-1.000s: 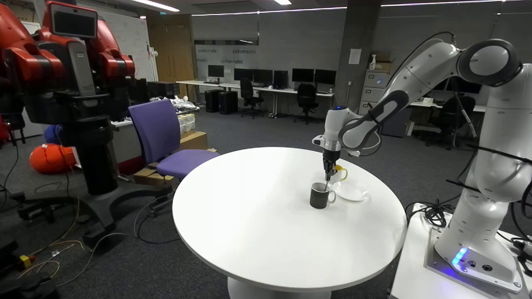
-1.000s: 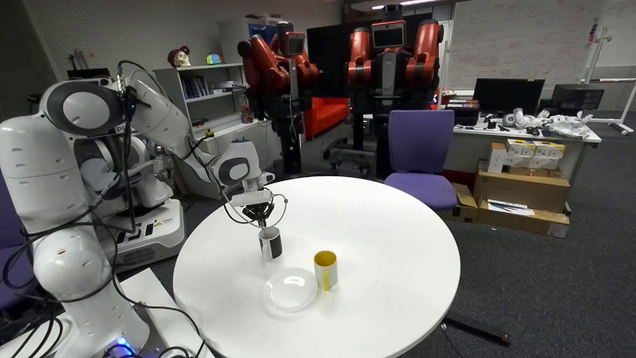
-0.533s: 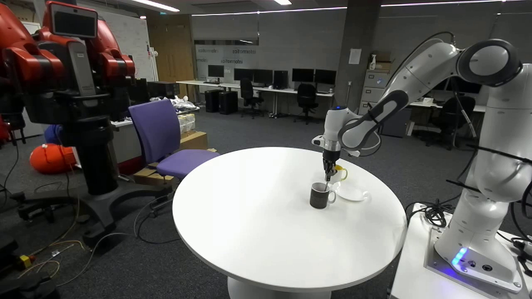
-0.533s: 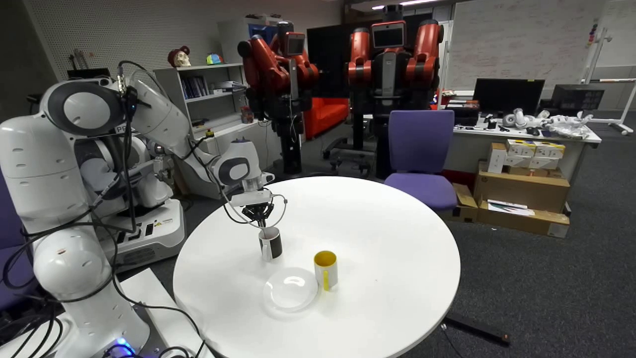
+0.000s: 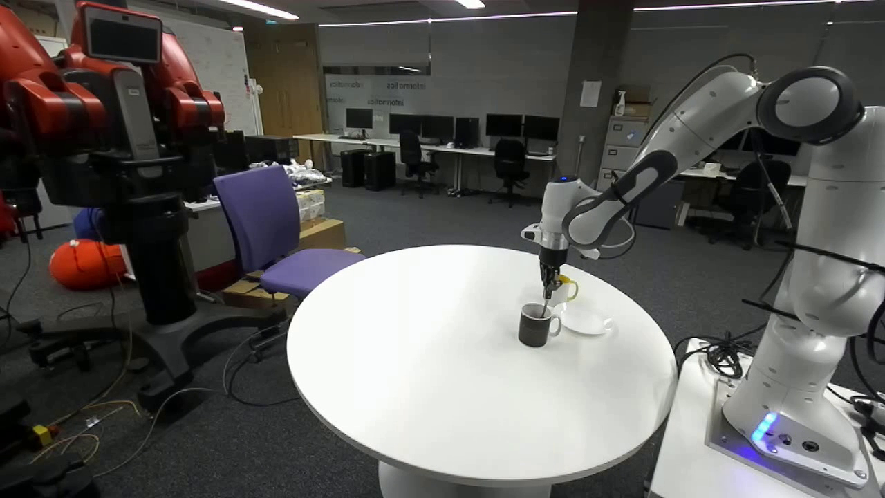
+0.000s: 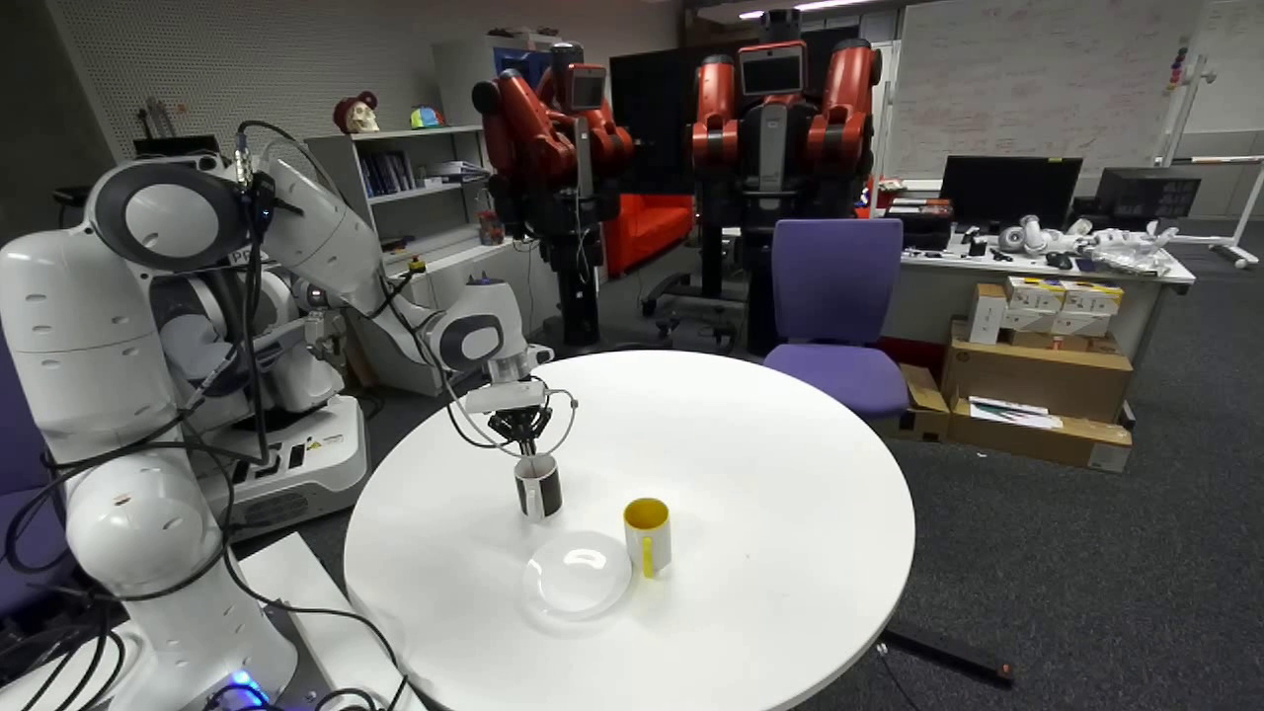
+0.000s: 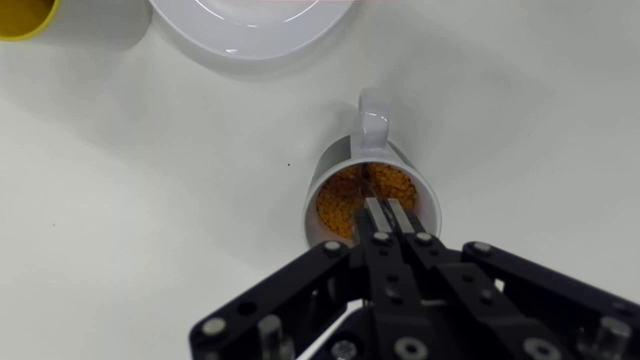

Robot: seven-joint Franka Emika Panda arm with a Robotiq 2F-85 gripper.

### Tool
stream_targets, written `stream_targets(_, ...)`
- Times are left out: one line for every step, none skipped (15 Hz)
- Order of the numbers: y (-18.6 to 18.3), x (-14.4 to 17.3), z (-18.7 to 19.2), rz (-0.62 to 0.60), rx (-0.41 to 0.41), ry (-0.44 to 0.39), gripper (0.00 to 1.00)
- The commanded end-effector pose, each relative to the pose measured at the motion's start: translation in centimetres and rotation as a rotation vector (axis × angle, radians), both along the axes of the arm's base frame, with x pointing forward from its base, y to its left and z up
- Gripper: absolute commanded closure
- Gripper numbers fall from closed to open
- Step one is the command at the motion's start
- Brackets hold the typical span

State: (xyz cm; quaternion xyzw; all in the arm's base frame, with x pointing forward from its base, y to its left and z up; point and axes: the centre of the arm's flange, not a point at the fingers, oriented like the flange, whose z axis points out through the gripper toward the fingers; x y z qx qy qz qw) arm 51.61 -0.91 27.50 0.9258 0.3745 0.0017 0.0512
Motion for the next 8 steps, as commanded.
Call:
stream_targets(0.0, -1.0, 0.7, 0.008, 0.009, 0.015, 0.99)
stream_targets(0.2, -0.9, 0.7, 0.009, 0.009, 0.013, 0.99)
stream_targets(0.5, -0.6, 0.6, 0.01, 0.013, 0.013, 0.99)
stream_targets(0.7, -0.2, 0.5, 0.01, 0.014, 0.011, 0.99)
stream_targets(0.7, 0.2, 0.4, 0.008, 0.012, 0.009, 0.99)
stream_targets(0.7, 0.6, 0.4, 0.004, 0.013, 0.008, 0.99)
stream_targets(0.8, 0.9, 0.4, 0.001, 0.015, 0.006, 0.99)
stream_targets(0.8, 1.2, 0.4, -0.001, 0.015, 0.004, 0.99)
